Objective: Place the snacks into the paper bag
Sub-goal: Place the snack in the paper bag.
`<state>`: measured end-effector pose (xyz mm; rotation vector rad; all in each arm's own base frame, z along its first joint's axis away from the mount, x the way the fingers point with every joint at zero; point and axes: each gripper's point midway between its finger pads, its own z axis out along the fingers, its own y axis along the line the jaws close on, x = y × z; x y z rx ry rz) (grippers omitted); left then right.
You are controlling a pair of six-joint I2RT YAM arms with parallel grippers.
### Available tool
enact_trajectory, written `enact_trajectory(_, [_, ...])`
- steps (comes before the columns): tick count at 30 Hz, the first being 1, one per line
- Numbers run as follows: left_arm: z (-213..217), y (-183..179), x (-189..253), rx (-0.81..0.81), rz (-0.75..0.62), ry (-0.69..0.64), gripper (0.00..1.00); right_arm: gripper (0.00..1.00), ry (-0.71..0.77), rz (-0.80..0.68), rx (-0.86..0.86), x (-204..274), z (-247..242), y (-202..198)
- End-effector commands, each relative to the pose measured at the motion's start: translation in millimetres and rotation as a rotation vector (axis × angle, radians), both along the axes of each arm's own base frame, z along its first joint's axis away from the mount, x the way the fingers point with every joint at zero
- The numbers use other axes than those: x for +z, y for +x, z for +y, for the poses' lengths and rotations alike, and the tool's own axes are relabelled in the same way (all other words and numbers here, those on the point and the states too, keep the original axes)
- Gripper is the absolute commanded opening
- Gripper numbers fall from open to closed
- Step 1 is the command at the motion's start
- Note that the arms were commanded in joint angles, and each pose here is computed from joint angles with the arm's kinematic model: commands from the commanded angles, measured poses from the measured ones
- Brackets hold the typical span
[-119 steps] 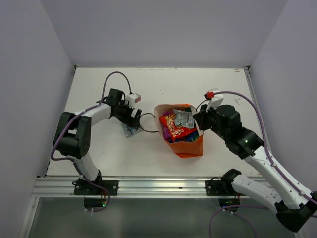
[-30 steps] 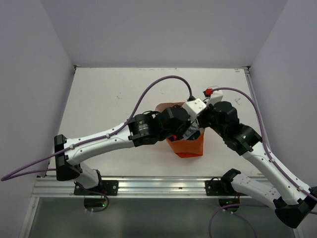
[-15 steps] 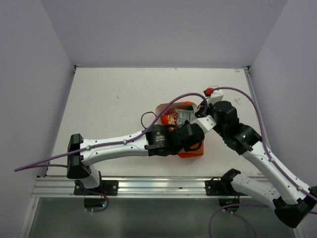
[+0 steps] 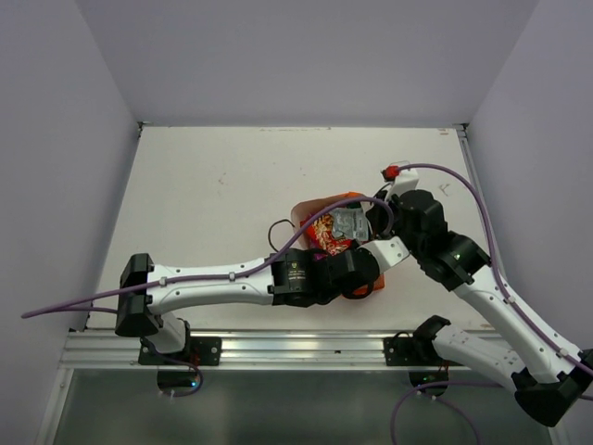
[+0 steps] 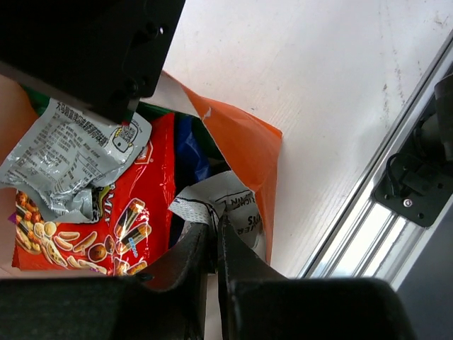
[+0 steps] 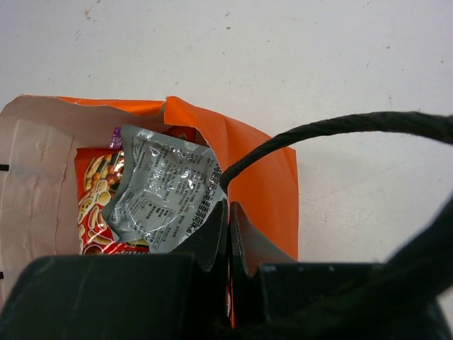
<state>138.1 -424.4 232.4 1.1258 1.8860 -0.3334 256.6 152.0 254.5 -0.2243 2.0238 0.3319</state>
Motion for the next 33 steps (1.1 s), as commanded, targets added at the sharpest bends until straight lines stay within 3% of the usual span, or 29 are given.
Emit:
enact_trajectory(1, [2.8, -12.1, 11.9, -0.053, -0.002, -0.050, 0.12, 0.00, 0.013, -0.049, -0.063, 15.5, -7.3, 8.8])
enact_trajectory(9, [-10.5, -15.5, -32.6, -0.072, 0.093, -0.018, 0.16, 0.00, 0.003, -0.017, -0.088, 5.6, -8.1, 11.1])
enact_trajectory(14, [-1.7, 17.5, -11.7, 0.065, 0.049, -0.044, 0.31, 0.00, 0.009, -0.021, -0.087, 8.3, -8.3, 10.3])
enact_trajectory(19, [0.6, 21.4, 44.7, 0.062, -0.004, -0.157, 0.72, 0.00, 0.010, -0.025, -0.085, 10.8, -7.7, 10.9])
enact_trajectory(22, [11.1, 27.4, 83.6, 0.097, -0.028, -0.227, 0.87, 0.00, 0.008, -0.025, -0.079, 12.4, -6.3, 11.3])
enact_trajectory(29, [69.2, 69.4, 153.6, 0.397, 0.039, -0.427, 0.94, 0.00, 0.008, -0.025, -0.070, 16.2, -3.7, 12.9])
enact_trajectory(33, [127.1, 101.7, 132.7, 0.613, 0.127, -0.399, 0.93, 0.00, 0.013, -0.027, -0.063, 19.3, -2.1, 12.9])
